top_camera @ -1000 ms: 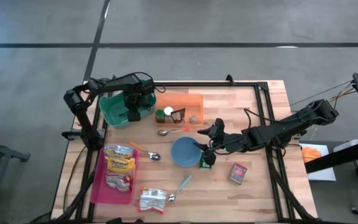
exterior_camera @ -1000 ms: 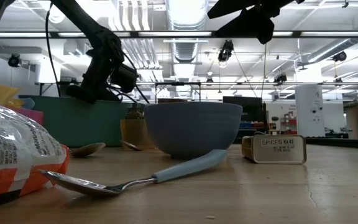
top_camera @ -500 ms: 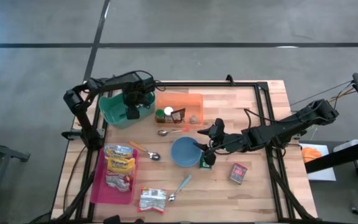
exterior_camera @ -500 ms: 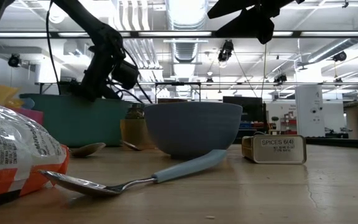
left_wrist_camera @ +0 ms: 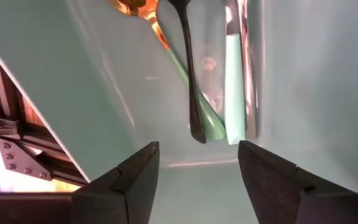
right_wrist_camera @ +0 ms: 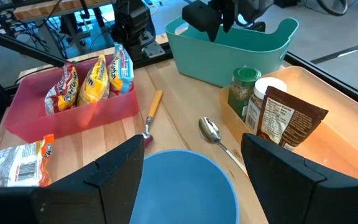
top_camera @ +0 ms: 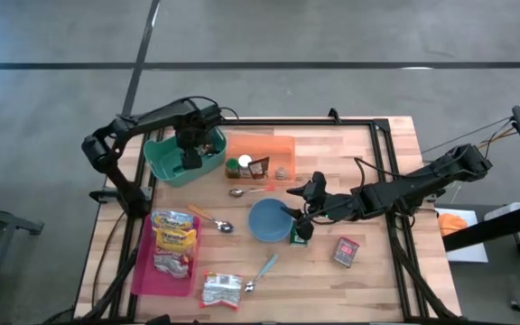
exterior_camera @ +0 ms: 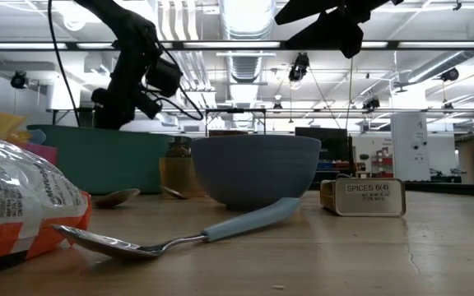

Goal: Pick & Place Food Item
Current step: Put the yellow spoon into the green bin

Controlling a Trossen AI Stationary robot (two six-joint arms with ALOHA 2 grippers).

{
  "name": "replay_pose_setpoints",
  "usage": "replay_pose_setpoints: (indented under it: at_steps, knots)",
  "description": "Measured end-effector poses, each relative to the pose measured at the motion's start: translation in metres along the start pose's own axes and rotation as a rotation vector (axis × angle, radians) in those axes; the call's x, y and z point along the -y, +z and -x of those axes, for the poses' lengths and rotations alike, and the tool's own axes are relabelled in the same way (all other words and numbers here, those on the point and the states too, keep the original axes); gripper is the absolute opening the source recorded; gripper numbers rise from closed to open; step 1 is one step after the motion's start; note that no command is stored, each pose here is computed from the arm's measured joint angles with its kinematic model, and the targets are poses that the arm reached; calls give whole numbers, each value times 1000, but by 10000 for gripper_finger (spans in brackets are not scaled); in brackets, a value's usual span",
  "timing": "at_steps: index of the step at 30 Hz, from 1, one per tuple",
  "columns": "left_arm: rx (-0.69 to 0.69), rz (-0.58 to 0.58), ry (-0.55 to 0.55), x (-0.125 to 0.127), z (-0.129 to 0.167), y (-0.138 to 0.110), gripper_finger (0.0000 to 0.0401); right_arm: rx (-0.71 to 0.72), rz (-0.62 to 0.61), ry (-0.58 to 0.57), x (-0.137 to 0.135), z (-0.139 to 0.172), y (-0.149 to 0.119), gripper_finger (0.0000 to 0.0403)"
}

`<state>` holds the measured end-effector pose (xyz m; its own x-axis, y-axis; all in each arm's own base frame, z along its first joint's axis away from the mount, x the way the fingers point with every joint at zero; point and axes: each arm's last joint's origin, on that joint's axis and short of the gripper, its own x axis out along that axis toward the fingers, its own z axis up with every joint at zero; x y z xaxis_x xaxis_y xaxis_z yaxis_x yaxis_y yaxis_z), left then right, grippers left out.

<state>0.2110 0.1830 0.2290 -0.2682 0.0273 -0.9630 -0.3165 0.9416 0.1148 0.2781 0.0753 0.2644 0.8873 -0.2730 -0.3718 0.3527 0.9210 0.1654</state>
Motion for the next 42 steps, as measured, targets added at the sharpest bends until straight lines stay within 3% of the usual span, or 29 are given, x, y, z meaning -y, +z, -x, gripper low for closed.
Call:
replay_pose_setpoints:
  at_steps: [10,19,24,30,42]
  knots:
    - [79,-5,-29,3,12,-8,209,-1,0,1,0,0,0,265]
    - [252,-7,-124,10,16,6,138,-1,0,2,0,0,0,265]
    - [281,-23,-128,13,18,10,109,-1,0,2,0,0,0,265]
    - [294,-42,-207,17,18,10,105,-1,0,3,0,0,0,265]
    - [265,-43,-221,22,26,-4,105,-11,3,24,-1,0,0,265]
